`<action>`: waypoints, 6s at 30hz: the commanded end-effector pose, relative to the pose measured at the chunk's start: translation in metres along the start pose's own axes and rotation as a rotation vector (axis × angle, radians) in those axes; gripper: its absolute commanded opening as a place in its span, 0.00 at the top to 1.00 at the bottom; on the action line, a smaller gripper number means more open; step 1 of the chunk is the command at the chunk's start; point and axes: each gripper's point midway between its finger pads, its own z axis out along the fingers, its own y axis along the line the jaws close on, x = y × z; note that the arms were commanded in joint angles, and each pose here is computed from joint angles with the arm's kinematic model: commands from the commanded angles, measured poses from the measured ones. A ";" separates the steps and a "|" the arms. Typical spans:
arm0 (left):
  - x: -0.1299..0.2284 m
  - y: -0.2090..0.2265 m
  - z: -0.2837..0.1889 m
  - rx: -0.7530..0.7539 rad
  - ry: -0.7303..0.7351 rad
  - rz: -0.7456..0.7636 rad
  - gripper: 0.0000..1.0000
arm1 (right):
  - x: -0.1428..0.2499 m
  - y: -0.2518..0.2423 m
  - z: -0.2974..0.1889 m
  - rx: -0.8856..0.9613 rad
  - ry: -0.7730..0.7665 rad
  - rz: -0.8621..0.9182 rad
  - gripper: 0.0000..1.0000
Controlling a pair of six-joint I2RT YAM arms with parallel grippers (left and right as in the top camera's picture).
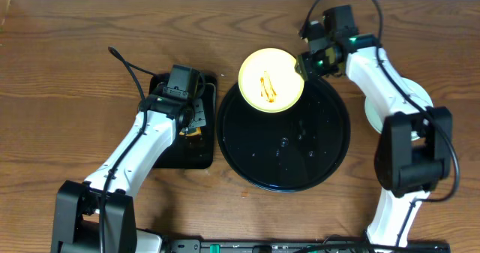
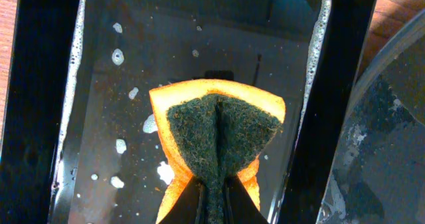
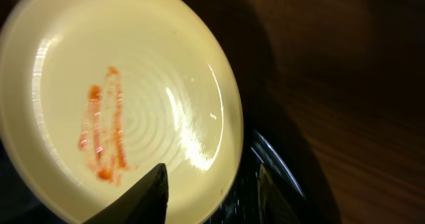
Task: Clean dirty plates on tray and stack at the side
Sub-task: 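Reach the right gripper to the yellow plate rim and drag it center, then grasp the sponge with the left gripper and move it over the yellow plate, then scrub the sauce on the yellow plate with the left sponge, then return the sponge to the black rectangular tray and release it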
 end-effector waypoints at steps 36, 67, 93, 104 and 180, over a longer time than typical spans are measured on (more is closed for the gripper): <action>0.011 0.007 0.007 -0.022 0.032 -0.010 0.92 | 0.043 0.003 0.046 0.013 0.176 0.100 0.99; -0.019 -0.141 -0.048 0.512 -0.067 0.062 0.93 | 0.133 0.009 0.012 0.124 0.568 0.260 0.99; 0.058 -0.258 0.005 0.613 0.077 0.007 0.93 | 0.133 0.014 0.013 0.121 0.570 0.247 0.99; 0.071 -0.224 0.052 0.389 0.065 0.054 0.93 | 0.134 0.014 0.013 0.122 0.575 0.247 0.99; 0.004 0.004 0.043 0.030 0.123 -0.029 0.93 | 0.131 0.011 0.017 0.132 0.553 0.240 0.82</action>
